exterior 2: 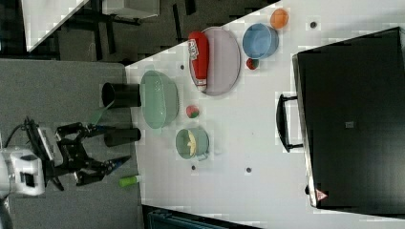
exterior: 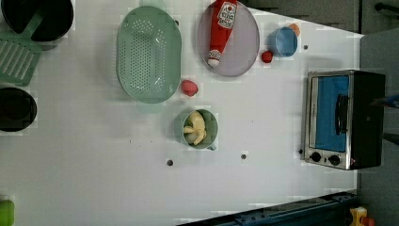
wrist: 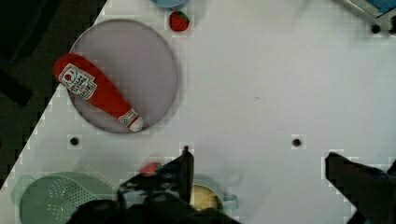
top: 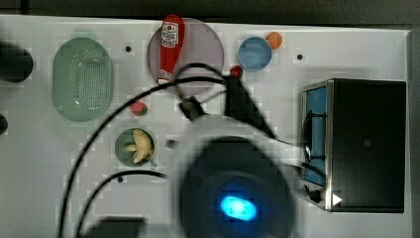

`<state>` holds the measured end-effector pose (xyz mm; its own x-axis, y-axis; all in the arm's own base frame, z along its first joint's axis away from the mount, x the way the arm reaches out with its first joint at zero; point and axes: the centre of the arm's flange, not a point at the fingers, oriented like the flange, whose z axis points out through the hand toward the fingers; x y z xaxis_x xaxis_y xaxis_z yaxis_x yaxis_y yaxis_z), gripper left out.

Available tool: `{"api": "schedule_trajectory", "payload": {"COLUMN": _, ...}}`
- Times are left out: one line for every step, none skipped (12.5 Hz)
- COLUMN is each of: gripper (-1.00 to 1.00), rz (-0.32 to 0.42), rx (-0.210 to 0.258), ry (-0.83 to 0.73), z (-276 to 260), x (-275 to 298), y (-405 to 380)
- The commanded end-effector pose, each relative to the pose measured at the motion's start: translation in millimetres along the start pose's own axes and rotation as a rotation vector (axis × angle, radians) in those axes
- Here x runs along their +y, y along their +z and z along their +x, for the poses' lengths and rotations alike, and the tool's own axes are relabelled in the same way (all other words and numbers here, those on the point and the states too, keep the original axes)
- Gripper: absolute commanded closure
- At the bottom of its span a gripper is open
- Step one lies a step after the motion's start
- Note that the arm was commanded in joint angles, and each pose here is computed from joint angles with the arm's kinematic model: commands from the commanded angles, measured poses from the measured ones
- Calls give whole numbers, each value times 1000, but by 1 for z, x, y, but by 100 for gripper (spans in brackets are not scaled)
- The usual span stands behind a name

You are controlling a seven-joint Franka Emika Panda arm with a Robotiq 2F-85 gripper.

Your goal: Pick Banana and place it in mug.

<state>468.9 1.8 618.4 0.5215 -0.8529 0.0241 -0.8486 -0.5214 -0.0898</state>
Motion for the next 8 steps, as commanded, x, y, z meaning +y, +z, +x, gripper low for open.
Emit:
{"api": "schedule_trajectory", "payload": {"gripper": -100, "rz": -42, "rx": -20, "ry": -93, "z": 31, "x": 28, "y": 13}}
{"api": "schedule_trajectory", "payload": {"gripper": -100, "rz": -40, "rx": -21, "ry": -84, "z": 35, "x": 30, "y": 13}}
{"api": "schedule_trajectory", "payload": {"gripper": -100, "rz": -50, "rx": -21, "ry": -86, "z": 35, "x": 31, "y": 14}}
{"api": "schedule_trajectory", "payload": {"gripper": -100, "rz": -60, "rx": -22, "ry": -93, "z": 31, "x": 28, "y": 16}}
{"api": "schedule_trajectory", "payload": {"gripper": -100, "rz": -76, "rx": -12, "ry": -101, "z": 29, "x": 27, "y": 17}}
{"api": "schedule_trajectory", "payload": {"gripper": -100, "rz": -89, "rx": 4, "ry": -106, "z": 30, "x": 28, "y": 17}}
{"api": "schedule_trajectory", "payload": {"gripper": -100, "rz": -92, "rx": 13, "ry": -109, "z": 30, "x": 27, "y": 17}}
{"api": "schedule_trajectory", "payload": {"gripper": -100, "rz": -87, "rx": 18, "ry": -111, "z": 30, "x": 26, "y": 16}}
